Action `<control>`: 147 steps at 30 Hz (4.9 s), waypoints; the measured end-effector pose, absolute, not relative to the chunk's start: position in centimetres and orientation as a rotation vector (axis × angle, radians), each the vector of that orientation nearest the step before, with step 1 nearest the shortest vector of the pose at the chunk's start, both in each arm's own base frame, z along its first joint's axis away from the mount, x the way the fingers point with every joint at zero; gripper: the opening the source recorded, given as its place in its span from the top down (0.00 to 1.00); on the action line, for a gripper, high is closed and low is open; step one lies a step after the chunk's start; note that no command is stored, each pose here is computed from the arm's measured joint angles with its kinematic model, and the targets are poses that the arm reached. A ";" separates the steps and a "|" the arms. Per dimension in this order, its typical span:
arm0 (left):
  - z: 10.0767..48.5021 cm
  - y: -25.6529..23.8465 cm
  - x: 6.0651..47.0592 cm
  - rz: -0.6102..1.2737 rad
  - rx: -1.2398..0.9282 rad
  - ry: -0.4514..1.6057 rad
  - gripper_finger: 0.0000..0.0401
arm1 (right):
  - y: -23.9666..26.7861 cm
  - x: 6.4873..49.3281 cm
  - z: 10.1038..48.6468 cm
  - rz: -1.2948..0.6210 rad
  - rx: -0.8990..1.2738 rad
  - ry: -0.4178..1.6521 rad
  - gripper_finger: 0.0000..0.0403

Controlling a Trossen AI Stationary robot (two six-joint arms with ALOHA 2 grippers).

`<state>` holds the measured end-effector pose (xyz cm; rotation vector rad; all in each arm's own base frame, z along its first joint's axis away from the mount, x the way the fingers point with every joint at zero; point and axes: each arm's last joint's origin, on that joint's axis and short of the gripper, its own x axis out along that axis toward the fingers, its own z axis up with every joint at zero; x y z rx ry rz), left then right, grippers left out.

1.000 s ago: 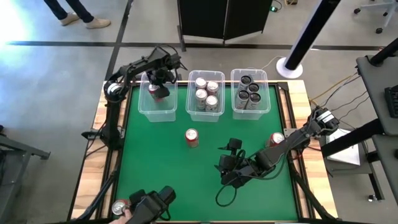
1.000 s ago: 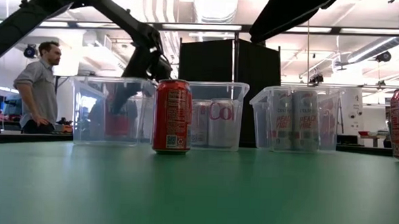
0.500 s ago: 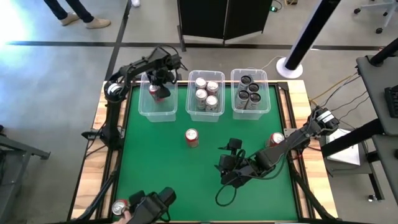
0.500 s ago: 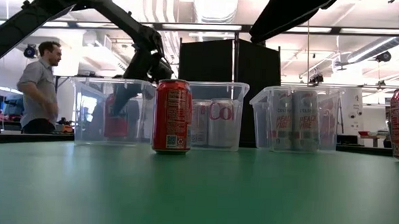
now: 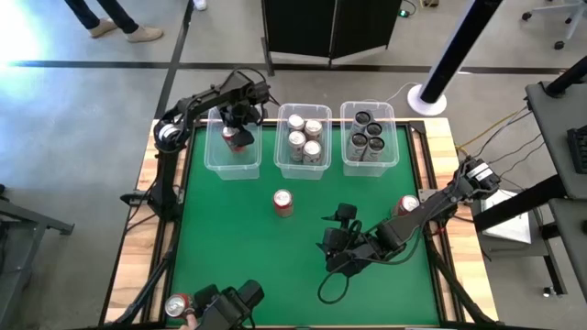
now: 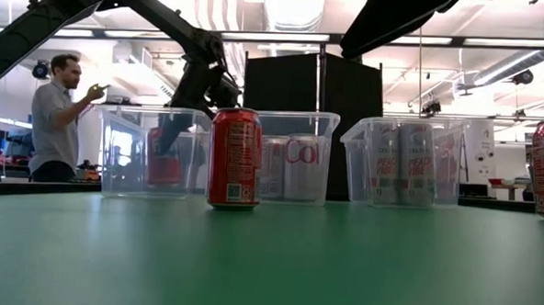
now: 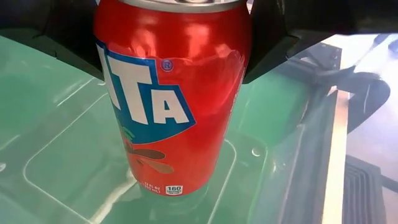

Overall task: Sort soda cans
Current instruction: Put the top left orange soda can into the left transparent bin, then adjust the left transparent bin

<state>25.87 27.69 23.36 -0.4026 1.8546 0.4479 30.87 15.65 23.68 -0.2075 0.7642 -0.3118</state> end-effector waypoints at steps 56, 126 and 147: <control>21.5 28.0 25.3 0.543 -0.296 1.912 0.24 | 15.6 30.9 23.7 -0.314 -0.204 0.764 0.13; 27.1 12.7 24.0 0.453 0.010 1.510 0.11 | 15.3 31.0 23.8 -0.363 -0.234 0.738 0.08; 27.7 14.1 25.5 0.556 0.006 1.291 0.11 | 15.1 31.1 23.9 -0.377 -0.217 0.730 0.09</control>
